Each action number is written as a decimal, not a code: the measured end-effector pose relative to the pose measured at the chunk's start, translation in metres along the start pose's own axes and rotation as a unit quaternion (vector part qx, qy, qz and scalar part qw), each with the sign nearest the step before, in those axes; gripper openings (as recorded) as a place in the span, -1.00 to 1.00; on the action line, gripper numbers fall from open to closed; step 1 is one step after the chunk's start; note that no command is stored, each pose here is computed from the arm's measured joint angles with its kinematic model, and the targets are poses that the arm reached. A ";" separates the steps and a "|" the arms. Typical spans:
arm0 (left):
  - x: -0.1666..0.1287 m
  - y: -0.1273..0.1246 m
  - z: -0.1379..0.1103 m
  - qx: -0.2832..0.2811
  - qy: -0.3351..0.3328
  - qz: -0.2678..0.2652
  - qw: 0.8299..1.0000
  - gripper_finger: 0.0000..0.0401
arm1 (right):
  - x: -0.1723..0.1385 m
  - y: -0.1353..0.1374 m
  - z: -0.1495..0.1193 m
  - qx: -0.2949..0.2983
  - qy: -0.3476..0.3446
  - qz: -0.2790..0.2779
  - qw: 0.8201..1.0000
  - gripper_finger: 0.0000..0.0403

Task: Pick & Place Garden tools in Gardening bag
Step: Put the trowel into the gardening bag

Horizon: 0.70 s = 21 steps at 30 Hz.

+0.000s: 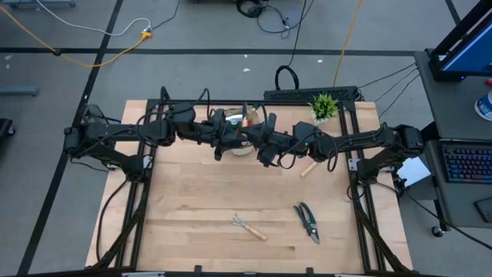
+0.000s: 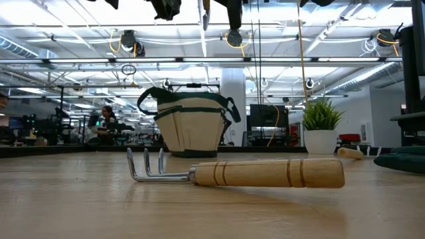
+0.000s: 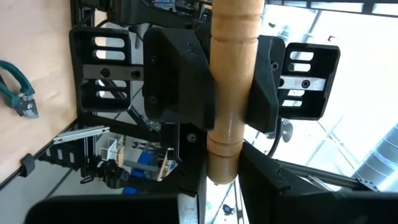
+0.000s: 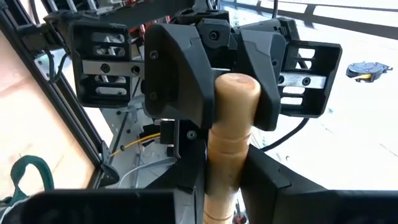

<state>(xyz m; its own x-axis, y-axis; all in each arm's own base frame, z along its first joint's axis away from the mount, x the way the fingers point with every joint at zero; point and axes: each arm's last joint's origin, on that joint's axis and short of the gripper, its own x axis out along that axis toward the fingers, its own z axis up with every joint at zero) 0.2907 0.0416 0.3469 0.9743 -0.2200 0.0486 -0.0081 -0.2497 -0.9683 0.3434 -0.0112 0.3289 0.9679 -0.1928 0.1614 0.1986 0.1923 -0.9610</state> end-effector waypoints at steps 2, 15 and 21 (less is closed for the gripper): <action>0.000 0.000 0.001 0.009 -0.004 0.000 1.000 -0.66 | 0.000 0.000 -0.001 -0.001 0.012 -0.002 1.000 -0.69; -0.003 -0.001 0.008 0.090 -0.010 0.002 0.996 0.07 | 0.000 0.005 -0.004 0.006 0.061 0.017 0.998 -0.69; -0.003 -0.001 0.006 0.161 0.028 0.005 0.987 0.25 | 0.000 0.006 -0.006 0.031 0.066 0.020 0.997 -0.69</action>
<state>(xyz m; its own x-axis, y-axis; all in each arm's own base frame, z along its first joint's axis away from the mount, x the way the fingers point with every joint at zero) 0.2887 0.0479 0.3465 0.9606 -0.2744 0.0433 0.0628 0.0627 -0.9961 0.3437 -0.0154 0.3217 0.9475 -0.3075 0.0878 0.1725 0.2602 -0.9500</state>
